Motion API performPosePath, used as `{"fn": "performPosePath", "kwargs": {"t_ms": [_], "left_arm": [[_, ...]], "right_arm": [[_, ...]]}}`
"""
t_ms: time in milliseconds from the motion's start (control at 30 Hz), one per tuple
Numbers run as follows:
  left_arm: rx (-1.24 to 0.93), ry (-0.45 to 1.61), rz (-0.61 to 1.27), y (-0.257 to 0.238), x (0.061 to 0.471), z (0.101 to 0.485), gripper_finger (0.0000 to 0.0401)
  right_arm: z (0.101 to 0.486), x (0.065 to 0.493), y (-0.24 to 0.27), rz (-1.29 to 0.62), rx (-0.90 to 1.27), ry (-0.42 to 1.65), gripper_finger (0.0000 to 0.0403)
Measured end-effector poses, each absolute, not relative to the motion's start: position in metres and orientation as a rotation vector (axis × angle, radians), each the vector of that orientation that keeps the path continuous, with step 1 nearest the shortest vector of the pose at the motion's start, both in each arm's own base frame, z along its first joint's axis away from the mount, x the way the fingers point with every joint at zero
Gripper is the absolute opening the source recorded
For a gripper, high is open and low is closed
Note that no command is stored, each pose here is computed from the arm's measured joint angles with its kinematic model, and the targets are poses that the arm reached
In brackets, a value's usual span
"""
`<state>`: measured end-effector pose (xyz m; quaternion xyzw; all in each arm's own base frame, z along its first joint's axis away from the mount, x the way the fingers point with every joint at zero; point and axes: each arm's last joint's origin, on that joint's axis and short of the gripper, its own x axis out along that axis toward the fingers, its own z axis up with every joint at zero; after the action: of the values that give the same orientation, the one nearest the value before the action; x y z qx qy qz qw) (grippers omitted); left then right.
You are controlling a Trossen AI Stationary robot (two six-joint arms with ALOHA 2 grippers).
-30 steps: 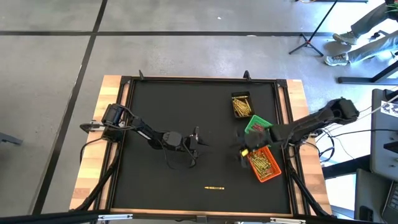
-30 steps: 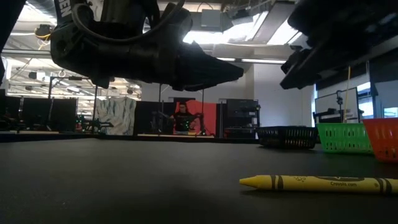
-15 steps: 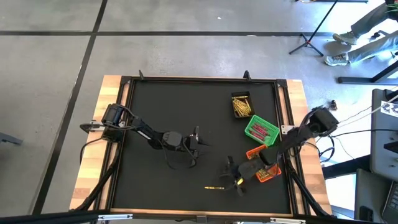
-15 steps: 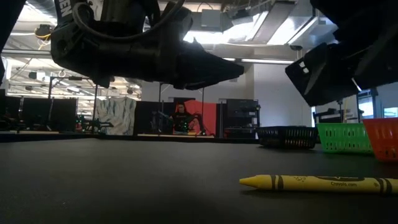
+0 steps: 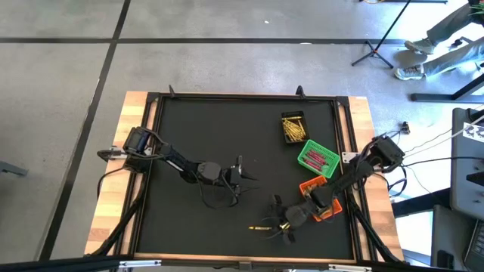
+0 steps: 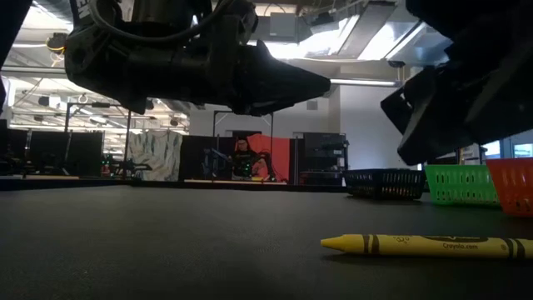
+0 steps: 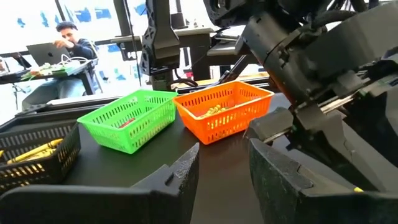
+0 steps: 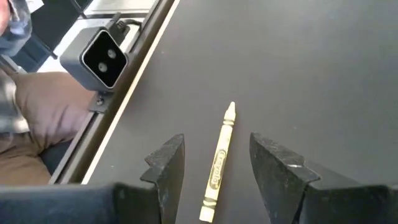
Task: Sort crayons
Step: Put the yellow crayon into the black basket
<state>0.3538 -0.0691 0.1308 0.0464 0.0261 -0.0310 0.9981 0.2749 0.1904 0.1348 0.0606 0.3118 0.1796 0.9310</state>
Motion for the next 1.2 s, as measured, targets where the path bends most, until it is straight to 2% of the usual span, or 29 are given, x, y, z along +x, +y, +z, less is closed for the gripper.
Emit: {"fn": "performPosePath", "kwargs": {"t_ms": [300, 533, 667, 900, 1033, 1200], "left_arm": [[0.066, 0.054, -0.03, -0.068, 0.354, 0.131, 0.0123], [0.067, 0.061, -0.028, -0.068, 0.354, 0.13, 0.0123], [0.069, 0.061, -0.028, -0.068, 0.354, 0.13, 0.0123], [0.074, 0.061, -0.028, -0.068, 0.354, 0.13, 0.0123], [0.074, 0.061, -0.029, -0.068, 0.354, 0.13, 0.0123], [0.074, 0.061, -0.029, -0.068, 0.354, 0.13, 0.0123]], "right_arm": [[0.135, 0.266, 0.203, 0.288, 0.075, 0.594, 0.0179], [0.113, 0.273, 0.208, 0.287, 0.087, 0.568, 0.0179], [0.098, 0.274, 0.206, 0.215, 0.048, 0.585, 0.0179], [0.086, 0.275, 0.208, 0.256, 0.027, 0.595, 0.0177], [0.082, 0.275, 0.208, 0.244, 0.012, 0.616, 0.0143], [0.081, 0.275, 0.207, 0.227, -0.01, 0.62, 0.0069]]}}
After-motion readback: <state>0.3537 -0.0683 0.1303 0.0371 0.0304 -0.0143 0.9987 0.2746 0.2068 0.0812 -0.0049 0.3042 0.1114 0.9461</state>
